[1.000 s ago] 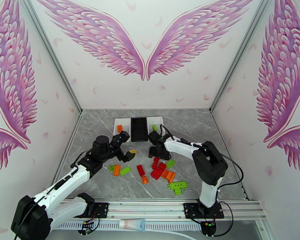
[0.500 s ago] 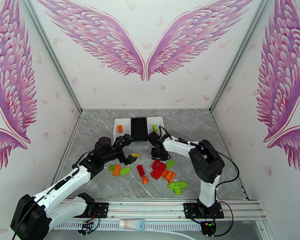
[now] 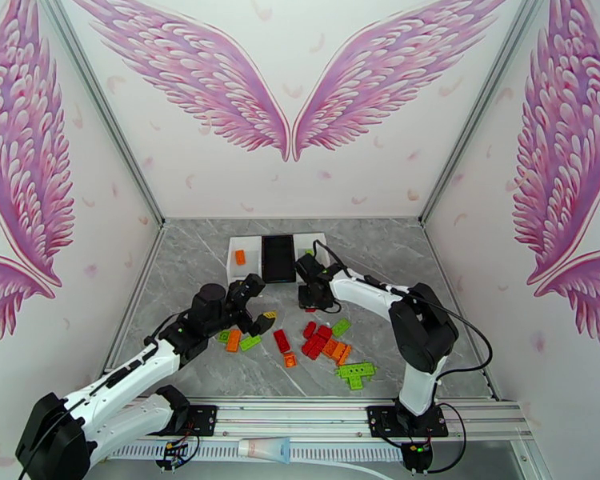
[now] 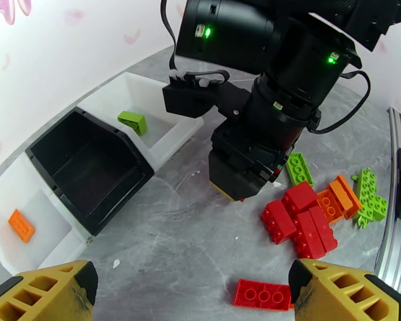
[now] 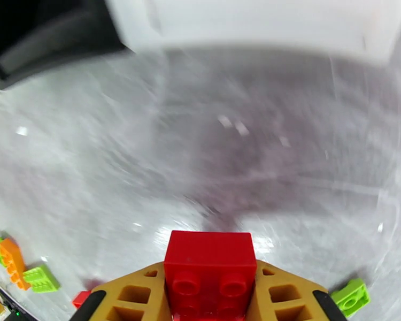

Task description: Sort the legos into containers by color

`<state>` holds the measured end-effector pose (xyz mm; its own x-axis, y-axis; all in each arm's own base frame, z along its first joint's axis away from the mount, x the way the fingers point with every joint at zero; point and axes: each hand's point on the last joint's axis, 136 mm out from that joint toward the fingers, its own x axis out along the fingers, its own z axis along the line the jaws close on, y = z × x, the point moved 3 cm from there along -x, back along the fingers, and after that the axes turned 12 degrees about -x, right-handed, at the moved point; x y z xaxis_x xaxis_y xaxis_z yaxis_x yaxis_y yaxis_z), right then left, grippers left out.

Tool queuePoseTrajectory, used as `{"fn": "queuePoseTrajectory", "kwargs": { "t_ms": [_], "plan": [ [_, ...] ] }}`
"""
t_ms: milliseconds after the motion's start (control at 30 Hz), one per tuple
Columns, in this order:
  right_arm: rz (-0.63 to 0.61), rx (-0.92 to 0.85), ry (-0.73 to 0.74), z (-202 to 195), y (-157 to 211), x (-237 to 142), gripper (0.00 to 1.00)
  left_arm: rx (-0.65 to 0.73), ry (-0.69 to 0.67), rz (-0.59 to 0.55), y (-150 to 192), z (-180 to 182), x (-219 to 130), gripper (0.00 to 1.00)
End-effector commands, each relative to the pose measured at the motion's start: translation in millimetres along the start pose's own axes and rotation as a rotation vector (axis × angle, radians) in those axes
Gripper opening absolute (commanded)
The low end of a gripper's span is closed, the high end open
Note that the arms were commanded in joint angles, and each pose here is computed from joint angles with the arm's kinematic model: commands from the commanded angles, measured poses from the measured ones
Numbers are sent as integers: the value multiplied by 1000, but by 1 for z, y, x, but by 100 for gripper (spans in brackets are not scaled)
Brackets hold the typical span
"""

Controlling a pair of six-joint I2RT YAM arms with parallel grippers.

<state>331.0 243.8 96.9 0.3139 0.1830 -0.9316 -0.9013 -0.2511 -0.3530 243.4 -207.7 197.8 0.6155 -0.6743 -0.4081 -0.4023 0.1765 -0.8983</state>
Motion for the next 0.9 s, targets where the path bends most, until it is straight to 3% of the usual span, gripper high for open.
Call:
{"fn": "queuePoseTrajectory", "kwargs": {
  "t_ms": [0, 400, 867],
  "plan": [
    [-147, -111, -7, 5, -44, -23, 24, -62, -105, -29, -15, 6, -7, 99],
    [-318, -182, -74, 29, -121, -33, 22, -181, -227, -82, -17, -8, -7, 99],
    [-434, -255, -27, 43, -187, 9, 22, -293, -321, -68, 3, -6, -25, 99]
  ]
}}
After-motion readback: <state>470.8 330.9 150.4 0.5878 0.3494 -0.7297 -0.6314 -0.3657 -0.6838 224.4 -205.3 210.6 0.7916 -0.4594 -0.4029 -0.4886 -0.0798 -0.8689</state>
